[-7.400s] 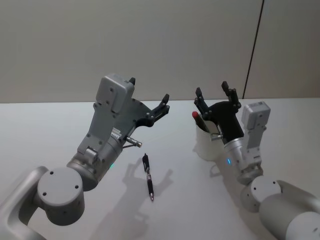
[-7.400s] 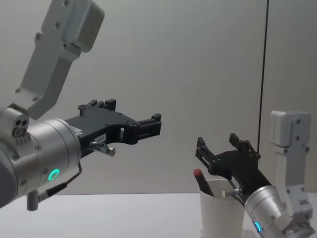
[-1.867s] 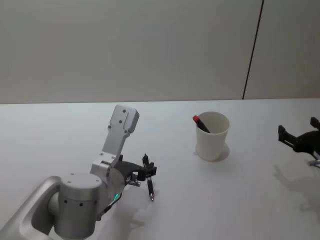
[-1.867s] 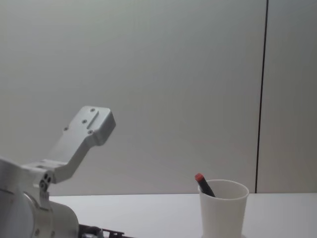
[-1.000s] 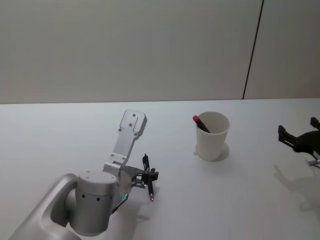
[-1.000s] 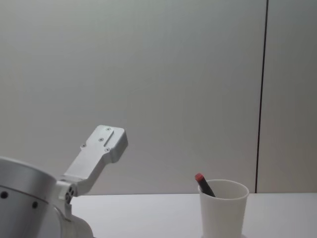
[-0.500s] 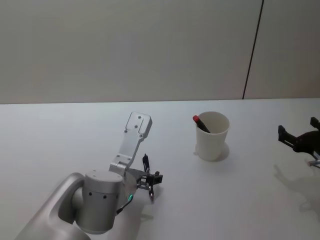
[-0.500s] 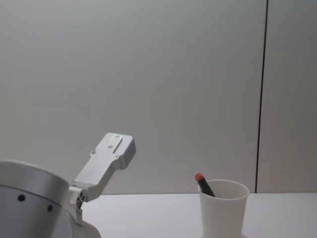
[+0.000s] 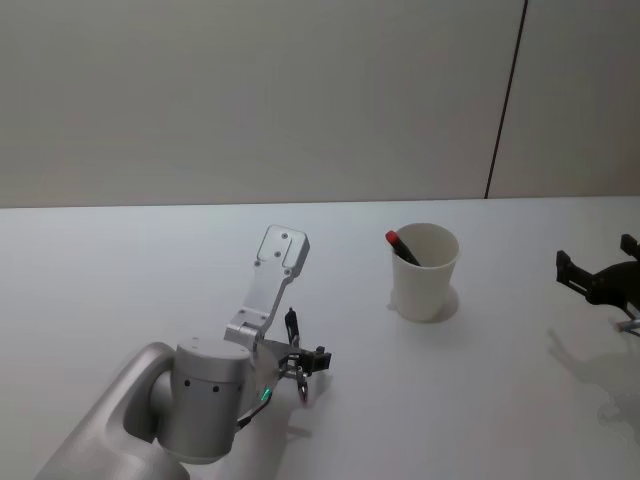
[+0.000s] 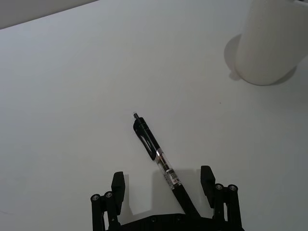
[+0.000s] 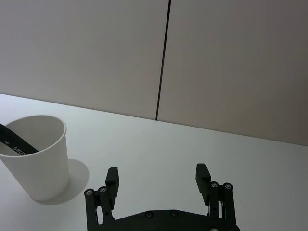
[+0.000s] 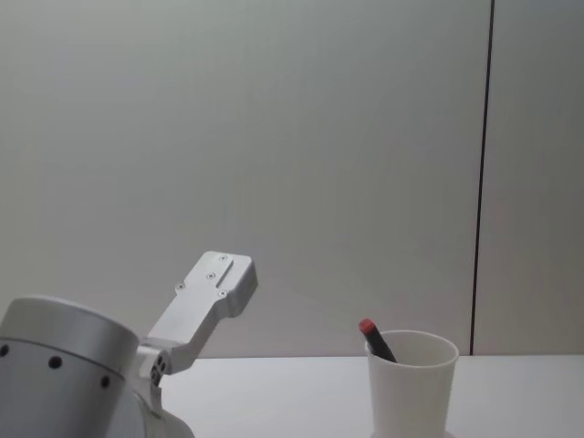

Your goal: Place the pen into the pen holder.

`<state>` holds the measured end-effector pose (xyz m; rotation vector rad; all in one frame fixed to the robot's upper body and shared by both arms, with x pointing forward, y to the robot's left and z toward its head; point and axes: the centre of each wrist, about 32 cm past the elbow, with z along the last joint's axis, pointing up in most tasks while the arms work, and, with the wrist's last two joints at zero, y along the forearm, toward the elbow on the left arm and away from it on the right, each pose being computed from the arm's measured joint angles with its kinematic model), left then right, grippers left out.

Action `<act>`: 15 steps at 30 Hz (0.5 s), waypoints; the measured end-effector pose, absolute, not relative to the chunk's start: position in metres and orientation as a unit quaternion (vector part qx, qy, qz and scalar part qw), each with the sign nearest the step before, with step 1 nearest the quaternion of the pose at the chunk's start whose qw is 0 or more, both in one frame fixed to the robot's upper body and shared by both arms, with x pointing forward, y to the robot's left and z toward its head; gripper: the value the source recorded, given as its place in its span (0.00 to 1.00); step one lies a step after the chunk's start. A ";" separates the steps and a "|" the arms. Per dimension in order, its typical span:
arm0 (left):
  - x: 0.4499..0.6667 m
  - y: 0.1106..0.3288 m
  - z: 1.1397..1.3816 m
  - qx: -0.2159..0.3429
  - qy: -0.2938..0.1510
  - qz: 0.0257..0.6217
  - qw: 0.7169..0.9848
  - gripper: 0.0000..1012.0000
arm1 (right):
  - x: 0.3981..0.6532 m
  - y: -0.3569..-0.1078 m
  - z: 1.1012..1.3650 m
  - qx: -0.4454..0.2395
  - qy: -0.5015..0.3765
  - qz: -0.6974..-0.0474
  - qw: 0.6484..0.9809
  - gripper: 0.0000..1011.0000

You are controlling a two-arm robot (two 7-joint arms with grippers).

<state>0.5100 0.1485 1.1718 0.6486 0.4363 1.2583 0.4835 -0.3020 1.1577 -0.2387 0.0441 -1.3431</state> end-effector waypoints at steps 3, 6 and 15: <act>0.510 0.148 1.171 0.296 0.201 0.572 0.738 0.99 | 0.484 -0.302 1.158 -0.110 0.020 -0.621 0.776 0.99; 0.511 0.147 1.171 0.297 0.204 0.570 0.739 0.99 | 0.484 -0.302 1.158 -0.110 0.020 -0.621 0.776 0.99; 0.512 0.146 1.170 0.300 0.211 0.566 0.739 0.98 | 0.484 -0.302 1.158 -0.110 0.020 -0.621 0.776 0.99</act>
